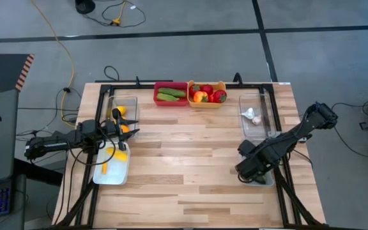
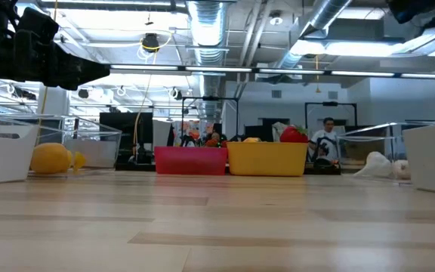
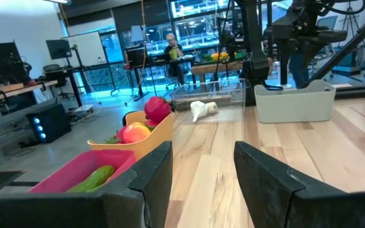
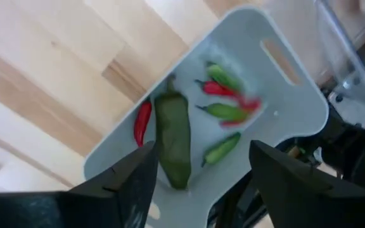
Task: Sort produce into baskets
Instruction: Return to Home Position
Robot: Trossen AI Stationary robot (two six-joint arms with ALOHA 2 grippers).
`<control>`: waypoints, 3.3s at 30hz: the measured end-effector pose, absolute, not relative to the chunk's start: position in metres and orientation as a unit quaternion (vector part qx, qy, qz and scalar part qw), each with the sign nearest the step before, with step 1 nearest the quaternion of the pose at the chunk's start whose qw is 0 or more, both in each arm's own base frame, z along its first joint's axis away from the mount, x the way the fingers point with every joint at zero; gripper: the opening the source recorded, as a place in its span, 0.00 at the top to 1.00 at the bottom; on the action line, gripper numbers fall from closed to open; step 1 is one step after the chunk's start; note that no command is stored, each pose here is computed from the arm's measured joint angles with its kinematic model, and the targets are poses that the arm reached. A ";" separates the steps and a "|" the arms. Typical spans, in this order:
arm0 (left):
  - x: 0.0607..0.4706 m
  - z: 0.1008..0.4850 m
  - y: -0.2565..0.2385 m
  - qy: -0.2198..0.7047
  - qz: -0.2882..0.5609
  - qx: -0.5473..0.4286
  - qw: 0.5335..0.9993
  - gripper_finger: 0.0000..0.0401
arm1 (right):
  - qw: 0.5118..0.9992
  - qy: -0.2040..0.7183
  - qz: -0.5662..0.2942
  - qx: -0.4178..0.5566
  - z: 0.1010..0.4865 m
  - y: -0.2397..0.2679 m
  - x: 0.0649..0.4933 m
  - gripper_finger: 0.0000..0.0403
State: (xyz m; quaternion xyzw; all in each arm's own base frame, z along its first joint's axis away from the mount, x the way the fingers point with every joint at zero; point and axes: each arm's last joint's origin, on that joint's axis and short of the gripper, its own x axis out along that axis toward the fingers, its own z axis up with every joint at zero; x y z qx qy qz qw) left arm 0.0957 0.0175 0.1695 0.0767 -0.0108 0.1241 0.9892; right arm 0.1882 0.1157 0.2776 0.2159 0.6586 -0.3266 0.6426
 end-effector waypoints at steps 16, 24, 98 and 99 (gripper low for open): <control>0.096 0.170 0.018 -0.011 0.124 0.077 0.989 0.61 | 0.805 0.481 -0.302 0.171 0.314 0.081 0.188 0.29; 0.096 0.170 0.018 -0.011 0.124 0.077 0.989 0.61 | 0.880 0.383 -0.257 0.117 0.340 0.049 0.199 0.34; 0.096 0.170 0.018 -0.011 0.124 0.077 0.989 0.61 | 0.997 -0.058 0.002 0.044 0.180 -0.036 0.118 0.92; 0.096 0.170 0.018 -0.011 0.124 0.077 0.989 0.61 | 0.998 -0.050 -0.008 0.047 0.178 -0.037 0.118 0.93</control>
